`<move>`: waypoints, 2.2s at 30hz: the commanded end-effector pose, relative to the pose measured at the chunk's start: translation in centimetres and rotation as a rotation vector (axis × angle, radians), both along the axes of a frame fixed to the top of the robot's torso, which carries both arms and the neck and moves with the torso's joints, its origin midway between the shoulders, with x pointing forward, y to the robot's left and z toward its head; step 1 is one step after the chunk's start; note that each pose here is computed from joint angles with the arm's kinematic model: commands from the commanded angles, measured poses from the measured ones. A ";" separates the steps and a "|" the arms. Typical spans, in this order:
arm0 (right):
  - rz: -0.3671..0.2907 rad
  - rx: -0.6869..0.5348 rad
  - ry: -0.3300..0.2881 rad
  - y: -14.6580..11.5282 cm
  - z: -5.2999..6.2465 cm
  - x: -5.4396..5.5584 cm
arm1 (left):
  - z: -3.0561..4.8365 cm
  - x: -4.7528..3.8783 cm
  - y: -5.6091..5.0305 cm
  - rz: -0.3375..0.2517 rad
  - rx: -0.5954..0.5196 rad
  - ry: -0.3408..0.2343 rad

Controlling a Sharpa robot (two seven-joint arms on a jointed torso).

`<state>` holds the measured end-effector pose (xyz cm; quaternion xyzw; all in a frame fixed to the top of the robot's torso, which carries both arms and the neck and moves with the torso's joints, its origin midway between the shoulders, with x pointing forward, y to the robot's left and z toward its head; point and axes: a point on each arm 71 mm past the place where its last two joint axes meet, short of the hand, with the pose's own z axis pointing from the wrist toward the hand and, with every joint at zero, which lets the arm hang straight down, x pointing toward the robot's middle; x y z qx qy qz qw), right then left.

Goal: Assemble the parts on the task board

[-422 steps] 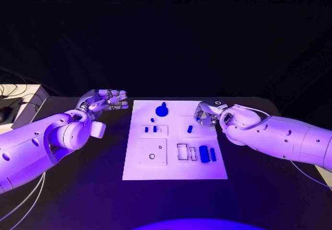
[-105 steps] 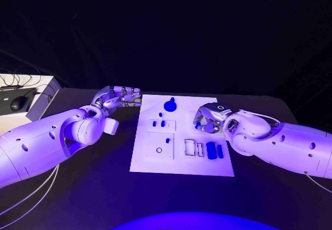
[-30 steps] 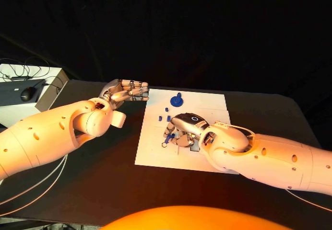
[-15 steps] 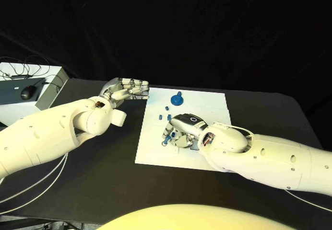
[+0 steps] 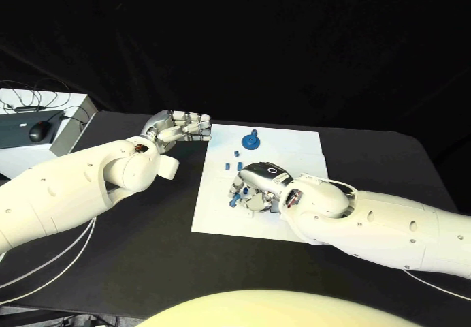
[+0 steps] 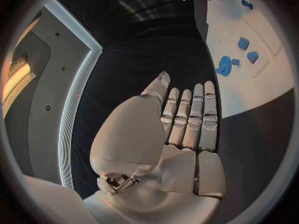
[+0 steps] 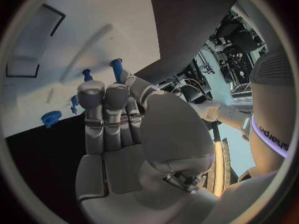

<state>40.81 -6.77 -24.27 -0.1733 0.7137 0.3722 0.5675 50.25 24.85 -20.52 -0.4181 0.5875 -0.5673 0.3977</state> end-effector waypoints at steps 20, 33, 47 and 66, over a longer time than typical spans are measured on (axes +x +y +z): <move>0.034 -0.045 0.000 0.4 -0.9 0.0 | 0.07 -0.03 -0.2 -0.019 -0.006 -0.003; 0.047 0.030 -0.011 0.4 -0.6 -0.1 | 0.07 -0.04 -0.2 -0.018 -0.005 -0.002; 0.009 0.080 -0.047 -0.6 -0.2 0.0 | 0.03 -0.02 -0.1 -0.018 -0.004 0.000; -0.321 0.243 0.283 -11.0 3.5 2.5 | -0.74 -0.45 0.0 -0.025 -0.010 0.009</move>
